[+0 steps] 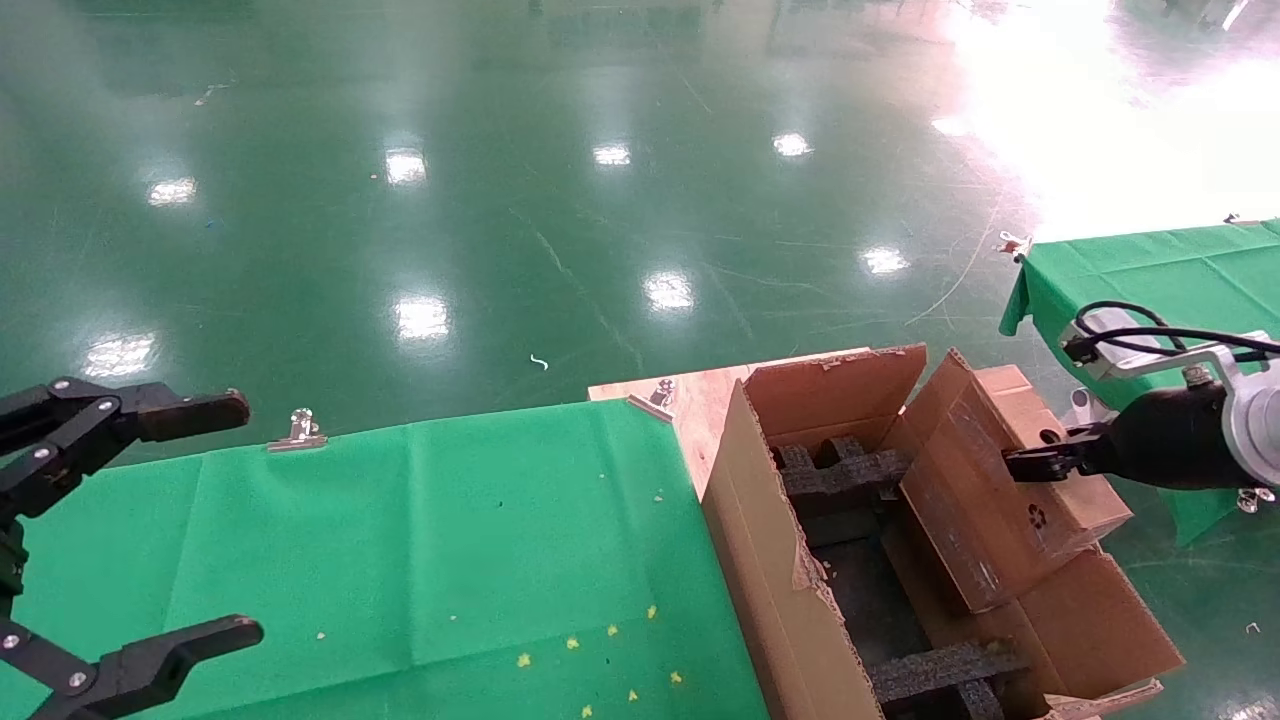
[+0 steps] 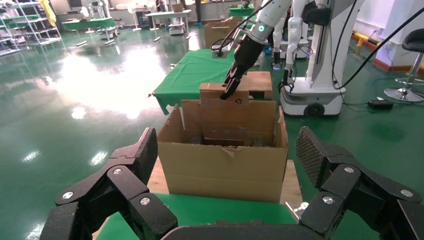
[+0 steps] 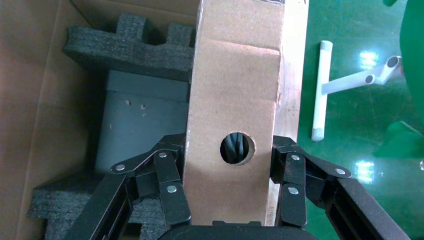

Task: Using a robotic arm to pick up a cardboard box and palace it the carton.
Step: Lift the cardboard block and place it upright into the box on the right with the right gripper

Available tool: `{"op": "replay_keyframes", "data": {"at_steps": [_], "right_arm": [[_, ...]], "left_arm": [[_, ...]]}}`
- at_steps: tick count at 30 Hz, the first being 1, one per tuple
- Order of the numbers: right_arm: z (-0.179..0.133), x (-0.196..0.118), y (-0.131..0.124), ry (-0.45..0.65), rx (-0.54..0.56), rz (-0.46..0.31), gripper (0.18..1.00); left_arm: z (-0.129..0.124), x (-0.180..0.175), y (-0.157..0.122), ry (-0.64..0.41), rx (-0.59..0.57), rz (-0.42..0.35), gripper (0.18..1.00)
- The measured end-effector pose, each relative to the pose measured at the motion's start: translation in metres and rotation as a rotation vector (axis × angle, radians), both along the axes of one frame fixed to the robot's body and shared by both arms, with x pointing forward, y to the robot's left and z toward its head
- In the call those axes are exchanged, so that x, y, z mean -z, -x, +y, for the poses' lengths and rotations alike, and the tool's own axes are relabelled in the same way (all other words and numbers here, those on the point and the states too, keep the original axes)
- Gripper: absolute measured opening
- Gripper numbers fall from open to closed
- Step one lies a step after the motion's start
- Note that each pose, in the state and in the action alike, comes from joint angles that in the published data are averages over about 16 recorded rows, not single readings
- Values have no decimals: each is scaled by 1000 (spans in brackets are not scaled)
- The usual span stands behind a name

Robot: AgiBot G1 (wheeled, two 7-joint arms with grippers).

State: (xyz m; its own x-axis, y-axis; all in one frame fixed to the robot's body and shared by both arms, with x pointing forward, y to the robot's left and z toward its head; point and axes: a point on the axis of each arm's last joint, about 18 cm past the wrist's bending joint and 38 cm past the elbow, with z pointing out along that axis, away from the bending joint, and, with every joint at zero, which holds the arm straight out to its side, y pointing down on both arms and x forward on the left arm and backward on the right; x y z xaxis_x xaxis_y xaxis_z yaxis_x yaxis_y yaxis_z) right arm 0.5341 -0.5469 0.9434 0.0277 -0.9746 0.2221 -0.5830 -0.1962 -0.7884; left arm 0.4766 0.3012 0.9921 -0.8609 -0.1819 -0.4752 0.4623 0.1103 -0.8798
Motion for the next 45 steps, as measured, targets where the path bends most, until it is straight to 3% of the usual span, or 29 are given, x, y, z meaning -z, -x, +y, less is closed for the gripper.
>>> {"op": "replay_keyframes", "data": {"at_steps": [21, 45], "right_arm": [[9, 34, -9, 12, 55, 48, 396], [26, 69, -45, 53, 50, 101, 349]], "left_arm": [[0, 0, 0, 0, 0, 0, 1001], [0, 0, 0, 0, 0, 0, 1001]]}}
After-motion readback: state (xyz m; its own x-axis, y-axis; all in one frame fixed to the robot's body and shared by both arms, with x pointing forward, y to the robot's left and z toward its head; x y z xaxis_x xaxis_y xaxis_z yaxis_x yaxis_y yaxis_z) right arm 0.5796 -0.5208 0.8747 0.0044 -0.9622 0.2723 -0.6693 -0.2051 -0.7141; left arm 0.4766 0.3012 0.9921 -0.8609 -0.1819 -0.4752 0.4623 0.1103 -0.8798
